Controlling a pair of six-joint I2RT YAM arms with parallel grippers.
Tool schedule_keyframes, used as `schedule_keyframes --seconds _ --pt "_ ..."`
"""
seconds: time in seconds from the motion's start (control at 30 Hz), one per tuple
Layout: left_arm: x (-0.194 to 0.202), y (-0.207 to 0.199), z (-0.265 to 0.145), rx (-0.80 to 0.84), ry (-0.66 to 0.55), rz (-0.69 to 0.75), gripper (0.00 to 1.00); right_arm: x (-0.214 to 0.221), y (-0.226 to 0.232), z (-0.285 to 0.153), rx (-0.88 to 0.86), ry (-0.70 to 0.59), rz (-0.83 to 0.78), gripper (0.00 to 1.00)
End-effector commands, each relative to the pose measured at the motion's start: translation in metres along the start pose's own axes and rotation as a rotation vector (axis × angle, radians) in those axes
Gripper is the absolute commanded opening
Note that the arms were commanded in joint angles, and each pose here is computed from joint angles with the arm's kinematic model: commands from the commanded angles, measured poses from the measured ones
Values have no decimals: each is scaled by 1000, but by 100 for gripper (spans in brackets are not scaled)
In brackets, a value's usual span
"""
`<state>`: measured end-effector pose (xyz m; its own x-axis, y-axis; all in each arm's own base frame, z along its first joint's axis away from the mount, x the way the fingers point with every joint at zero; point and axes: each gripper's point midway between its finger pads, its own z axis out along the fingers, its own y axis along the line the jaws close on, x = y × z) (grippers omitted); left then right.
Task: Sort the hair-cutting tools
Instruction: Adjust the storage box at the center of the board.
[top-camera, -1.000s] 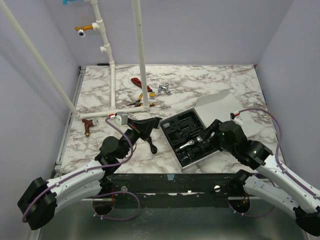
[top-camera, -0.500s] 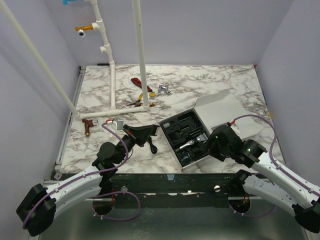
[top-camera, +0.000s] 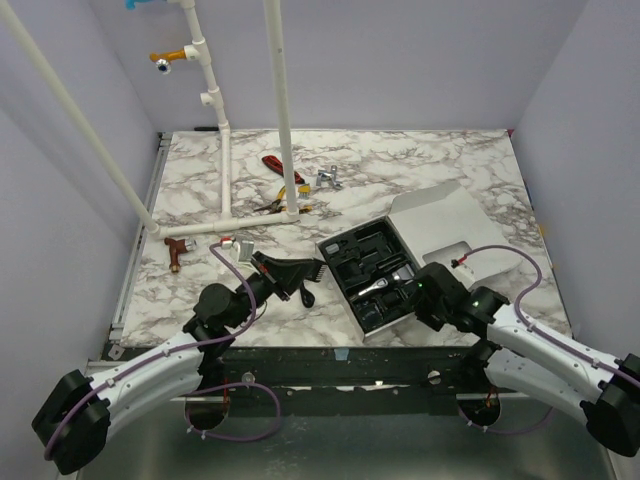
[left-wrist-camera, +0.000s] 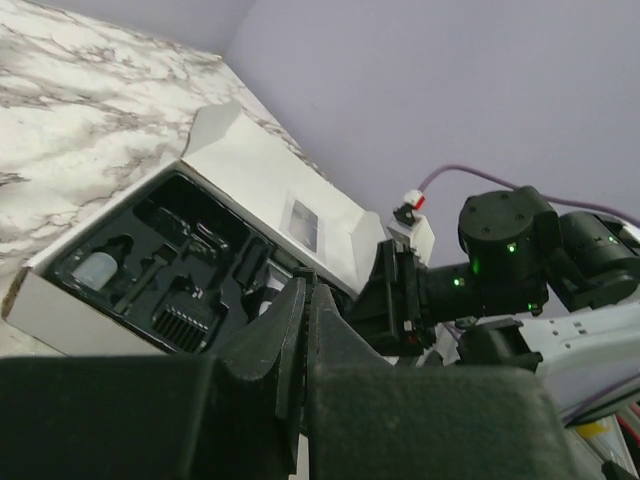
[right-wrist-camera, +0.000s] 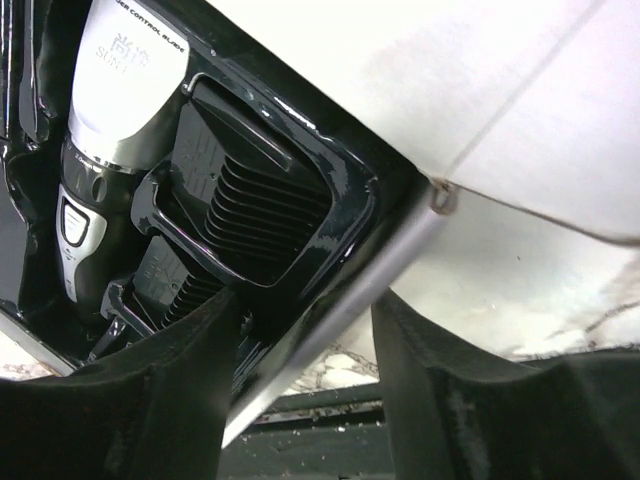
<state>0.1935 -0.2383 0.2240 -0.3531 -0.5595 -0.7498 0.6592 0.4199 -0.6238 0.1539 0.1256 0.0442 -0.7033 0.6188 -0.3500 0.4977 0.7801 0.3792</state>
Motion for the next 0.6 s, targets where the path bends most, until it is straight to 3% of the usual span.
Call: schedule_keyframes --seconds 0.0,0.13,0.3,0.47,0.57 --pt "8 -19 2 79 101 22 0 -34 6 11 26 -183 -37 52" --pt "21 -27 3 118 200 30 0 -59 13 10 69 -284 -111 44" --pt "33 -27 2 132 273 24 0 -92 22 2 102 -367 -165 45" --pt "41 -28 5 146 322 21 0 -122 12 8 143 -358 -136 60" --pt "45 -29 10 152 346 11 0 -125 19 4 103 -328 -125 63"
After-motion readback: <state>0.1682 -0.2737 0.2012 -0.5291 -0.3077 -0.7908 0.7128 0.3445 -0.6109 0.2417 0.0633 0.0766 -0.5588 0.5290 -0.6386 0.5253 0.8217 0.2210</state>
